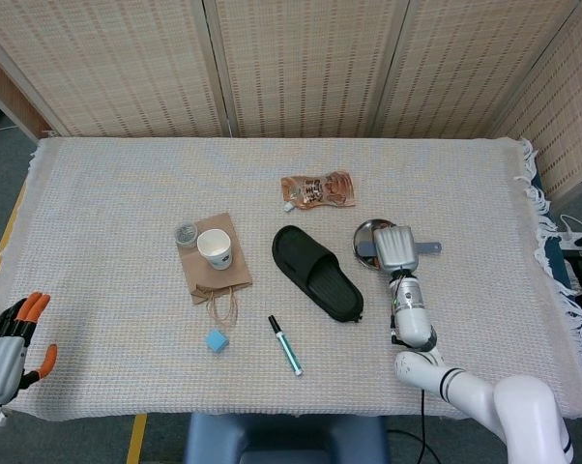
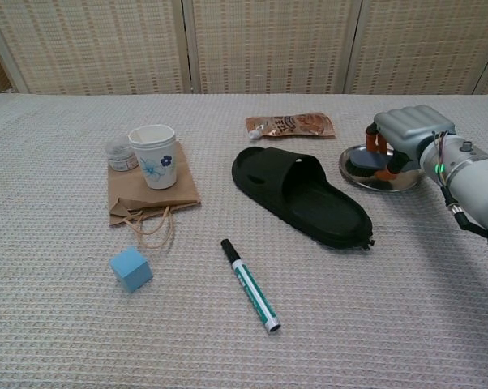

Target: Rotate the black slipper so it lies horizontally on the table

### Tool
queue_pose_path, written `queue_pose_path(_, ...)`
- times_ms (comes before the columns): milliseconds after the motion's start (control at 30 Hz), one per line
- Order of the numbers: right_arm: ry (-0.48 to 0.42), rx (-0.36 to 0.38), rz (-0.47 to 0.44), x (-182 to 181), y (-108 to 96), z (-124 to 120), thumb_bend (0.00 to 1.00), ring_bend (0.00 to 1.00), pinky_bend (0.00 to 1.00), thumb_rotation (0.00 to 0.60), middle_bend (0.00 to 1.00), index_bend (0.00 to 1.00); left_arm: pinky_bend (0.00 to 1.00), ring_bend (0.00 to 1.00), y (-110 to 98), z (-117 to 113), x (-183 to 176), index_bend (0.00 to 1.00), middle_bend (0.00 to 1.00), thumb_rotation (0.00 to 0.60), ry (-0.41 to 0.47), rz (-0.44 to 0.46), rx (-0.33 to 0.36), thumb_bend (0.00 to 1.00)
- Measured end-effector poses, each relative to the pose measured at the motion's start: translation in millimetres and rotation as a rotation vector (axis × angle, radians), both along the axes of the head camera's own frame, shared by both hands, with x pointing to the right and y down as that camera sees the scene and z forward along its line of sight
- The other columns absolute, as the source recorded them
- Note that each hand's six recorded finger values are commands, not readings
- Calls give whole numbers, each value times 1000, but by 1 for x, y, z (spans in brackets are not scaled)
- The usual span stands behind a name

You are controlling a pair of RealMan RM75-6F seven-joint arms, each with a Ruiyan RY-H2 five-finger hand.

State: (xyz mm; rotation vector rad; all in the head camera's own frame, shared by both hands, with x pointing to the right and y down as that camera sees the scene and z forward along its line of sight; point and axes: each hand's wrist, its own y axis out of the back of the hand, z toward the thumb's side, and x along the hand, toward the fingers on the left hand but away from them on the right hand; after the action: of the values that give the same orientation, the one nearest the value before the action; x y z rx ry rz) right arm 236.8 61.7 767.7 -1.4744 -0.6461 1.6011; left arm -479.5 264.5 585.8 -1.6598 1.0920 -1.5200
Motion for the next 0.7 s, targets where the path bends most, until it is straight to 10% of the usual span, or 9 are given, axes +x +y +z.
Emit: queue_pose_path(700, -41, 100, -39, 5, -24, -35, 440, 578, 897, 600, 614, 905, 96, 0, 5, 5, 29, 0, 0, 600, 76, 94, -33, 512)
